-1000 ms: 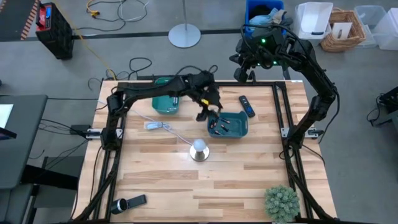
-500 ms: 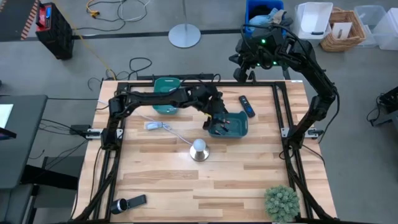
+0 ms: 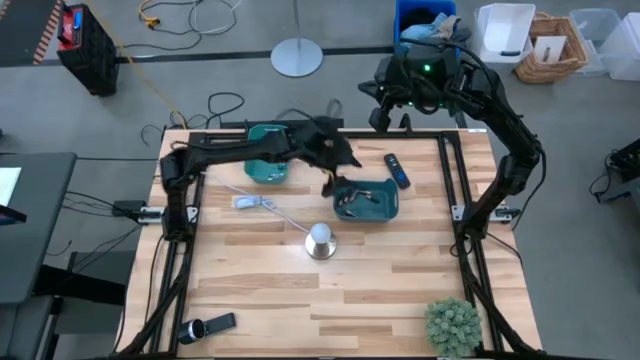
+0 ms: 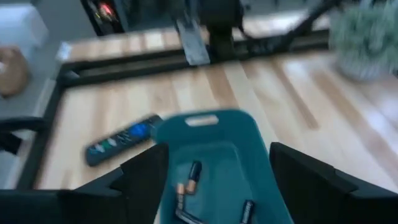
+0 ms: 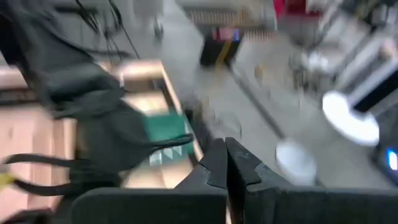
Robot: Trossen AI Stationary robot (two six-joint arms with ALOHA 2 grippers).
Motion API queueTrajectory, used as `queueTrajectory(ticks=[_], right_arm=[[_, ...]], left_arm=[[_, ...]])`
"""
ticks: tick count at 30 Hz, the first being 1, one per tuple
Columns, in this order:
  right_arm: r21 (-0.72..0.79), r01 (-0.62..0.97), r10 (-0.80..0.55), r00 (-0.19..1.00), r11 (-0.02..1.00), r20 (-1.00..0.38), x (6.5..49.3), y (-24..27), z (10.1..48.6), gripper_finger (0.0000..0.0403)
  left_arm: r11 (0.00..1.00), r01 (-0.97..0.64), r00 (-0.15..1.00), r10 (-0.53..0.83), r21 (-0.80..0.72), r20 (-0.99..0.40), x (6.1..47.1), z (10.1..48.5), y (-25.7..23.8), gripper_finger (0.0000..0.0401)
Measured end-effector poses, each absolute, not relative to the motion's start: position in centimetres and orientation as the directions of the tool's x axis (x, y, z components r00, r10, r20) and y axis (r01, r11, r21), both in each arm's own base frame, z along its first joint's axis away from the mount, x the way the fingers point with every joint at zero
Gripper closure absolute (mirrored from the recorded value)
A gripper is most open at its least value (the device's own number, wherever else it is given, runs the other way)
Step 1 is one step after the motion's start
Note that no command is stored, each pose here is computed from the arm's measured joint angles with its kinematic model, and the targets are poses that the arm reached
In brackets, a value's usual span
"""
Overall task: Sort batteries
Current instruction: Return to Home Position
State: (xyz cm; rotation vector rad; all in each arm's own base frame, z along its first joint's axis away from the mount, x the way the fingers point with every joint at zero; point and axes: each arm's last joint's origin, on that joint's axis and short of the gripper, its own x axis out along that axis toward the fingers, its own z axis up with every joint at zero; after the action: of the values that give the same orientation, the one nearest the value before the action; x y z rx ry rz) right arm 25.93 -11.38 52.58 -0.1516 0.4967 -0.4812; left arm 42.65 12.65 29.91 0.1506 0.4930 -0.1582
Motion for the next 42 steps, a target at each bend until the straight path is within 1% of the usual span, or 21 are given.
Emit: queueTrajectory(ticks=[2, 5, 8, 11, 14, 19, 24, 26, 29, 33, 38, 42], right_arm=[[-0.277, 0.386, -0.466, 0.815, 0.880, -0.345, 26.5, -10.7, 53.3, 0.0394], [-0.313, 0.337, -0.425, 0.860, 0.888, -0.281, 27.2, -9.4, 54.0, 0.0394], [-0.337, 0.284, -0.377, 0.890, 0.898, -0.255, 28.2, -7.9, 53.9, 0.0394], [-0.337, 0.243, -0.334, 0.910, 0.910, -0.245, 29.7, -6.9, 52.8, 0.0395], [-0.340, 0.208, -0.293, 0.931, 0.917, -0.220, 32.1, -6.0, 50.8, 0.0398], [-0.343, 0.153, -0.233, 0.951, 0.927, -0.205, 36.1, -5.1, 45.0, 0.0399], [-0.272, 0.066, -0.108, 0.984, 0.960, -0.143, 37.5, -4.6, 39.2, 0.0399], [-0.246, 0.068, -0.099, 0.988, 0.967, -0.115, 37.3, -4.7, 37.1, 0.0399], [-0.208, 0.096, -0.112, 0.991, 0.973, -0.068, 35.8, -5.0, 34.9, 0.0399], [-0.188, 0.123, -0.126, 0.992, 0.974, -0.007, 32.4, -5.0, 33.3, 0.0399], [-0.133, 0.101, -0.100, 0.995, 0.986, 0.012, 27.9, -4.3, 30.5, 0.0399], [-0.092, 0.097, -0.091, 0.994, 0.991, 0.068, 24.7, -3.6, 28.2, 0.0399]], left_arm=[[0.979, 0.180, 0.893, -0.122, 0.095, -0.433, 41.2, 31.2, 13.2, 0.0142], [0.980, 0.148, 0.933, -0.095, 0.132, -0.347, 38.0, 33.2, 13.0, 0.0170], [0.977, 0.102, 0.966, -0.052, 0.188, -0.251, 33.9, 34.7, 12.2, 0.0202], [0.973, 0.017, 0.985, 0.023, 0.232, -0.169, 29.9, 35.0, 11.0, 0.0236], [0.967, -0.052, 0.993, 0.076, 0.248, -0.089, 26.3, 35.0, 9.6, 0.0265], [0.971, -0.129, 0.989, 0.140, 0.199, -0.042, 21.5, 33.5, 7.9, 0.0303], [0.969, -0.203, 0.979, 0.204, 0.141, 0.009, 18.0, 31.2, 6.7, 0.0335], [0.969, -0.212, 0.977, 0.208, 0.128, 0.045, 17.0, 30.4, 6.3, 0.0346], [0.971, -0.213, 0.976, 0.208, 0.110, 0.059, 15.9, 29.4, 5.8, 0.0360], [0.972, -0.213, 0.976, 0.208, 0.101, 0.058, 15.1, 28.3, 5.5, 0.0376], [0.971, -0.220, 0.975, 0.217, 0.096, 0.040, 14.5, 26.8, 5.3, 0.0394], [0.962, -0.254, 0.966, 0.247, 0.102, 0.076, 14.1, 25.5, 5.2, 0.0400]])
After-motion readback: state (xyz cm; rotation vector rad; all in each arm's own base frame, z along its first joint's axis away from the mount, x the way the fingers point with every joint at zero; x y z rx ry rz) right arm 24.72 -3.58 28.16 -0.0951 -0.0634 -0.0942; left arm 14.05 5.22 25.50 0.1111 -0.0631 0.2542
